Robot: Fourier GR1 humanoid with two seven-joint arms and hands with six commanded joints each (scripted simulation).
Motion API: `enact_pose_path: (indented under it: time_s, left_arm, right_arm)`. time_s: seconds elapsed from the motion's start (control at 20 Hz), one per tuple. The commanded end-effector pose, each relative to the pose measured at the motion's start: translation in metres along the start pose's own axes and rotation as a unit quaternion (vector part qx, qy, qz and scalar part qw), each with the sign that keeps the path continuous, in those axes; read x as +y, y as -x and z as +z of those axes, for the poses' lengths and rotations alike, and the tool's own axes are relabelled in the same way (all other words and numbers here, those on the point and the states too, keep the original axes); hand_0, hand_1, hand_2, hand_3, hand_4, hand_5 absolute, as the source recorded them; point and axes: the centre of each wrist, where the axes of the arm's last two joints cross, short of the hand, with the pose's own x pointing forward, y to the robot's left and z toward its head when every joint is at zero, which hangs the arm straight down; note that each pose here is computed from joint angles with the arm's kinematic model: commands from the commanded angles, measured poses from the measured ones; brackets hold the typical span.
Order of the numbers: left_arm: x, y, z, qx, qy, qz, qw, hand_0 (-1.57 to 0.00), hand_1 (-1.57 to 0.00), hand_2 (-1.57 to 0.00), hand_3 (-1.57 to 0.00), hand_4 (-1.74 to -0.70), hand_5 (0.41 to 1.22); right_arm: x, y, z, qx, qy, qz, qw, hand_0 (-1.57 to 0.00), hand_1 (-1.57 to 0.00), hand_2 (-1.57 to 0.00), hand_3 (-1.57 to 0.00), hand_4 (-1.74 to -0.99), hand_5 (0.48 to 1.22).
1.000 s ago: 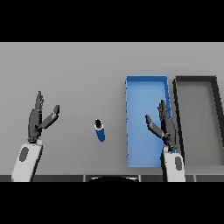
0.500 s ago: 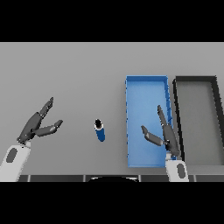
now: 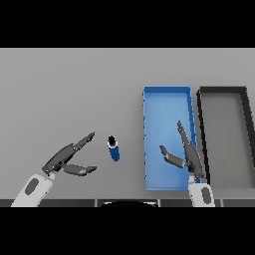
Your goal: Pick up the blue pipe and place it into the blue bin.
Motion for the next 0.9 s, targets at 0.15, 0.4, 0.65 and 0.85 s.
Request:
enact_pose_path:
  time_s: [0.15, 0.4, 0.65, 0.85]
  left_arm:
    - [-0.018, 0.006, -0.015, 0.0, 0.008, -0.009, 1.0, 0.0, 0.0, 0.0, 0.0, -1.19, 0.464]
    - [-0.04, 0.018, -0.043, 0.017, 0.021, 0.014, 1.0, 0.0, 0.0, 0.0, 0.0, -1.2, 0.467]
    - [-0.053, 0.024, -0.073, 0.015, 0.04, 0.017, 0.999, 0.0, 0.0, 0.0, 0.0, -1.15, 0.459]
    - [-0.062, 0.025, -0.092, -0.007, 0.052, 0.036, 0.998, 0.0, 0.0, 0.0, 0.0, -1.17, 0.495]
  right_arm:
    - [0.004, -0.005, 0.0, -0.003, 0.003, -0.005, 1.0, 0.0, 0.0, 0.0, 0.0, -1.223, 0.62]
    - [0.002, -0.007, 0.003, 0.001, 0.006, -0.006, 1.0, 0.0, 0.0, 0.0, 0.0, -1.229, 0.621]
    - [0.001, -0.007, 0.004, 0.006, 0.009, -0.008, 1.0, 0.0, 0.0, 0.0, 0.0, -1.206, 0.606]
    - [-0.002, -0.007, 0.004, 0.002, 0.013, -0.008, 1.0, 0.0, 0.0, 0.0, 0.0, -1.204, 0.607]
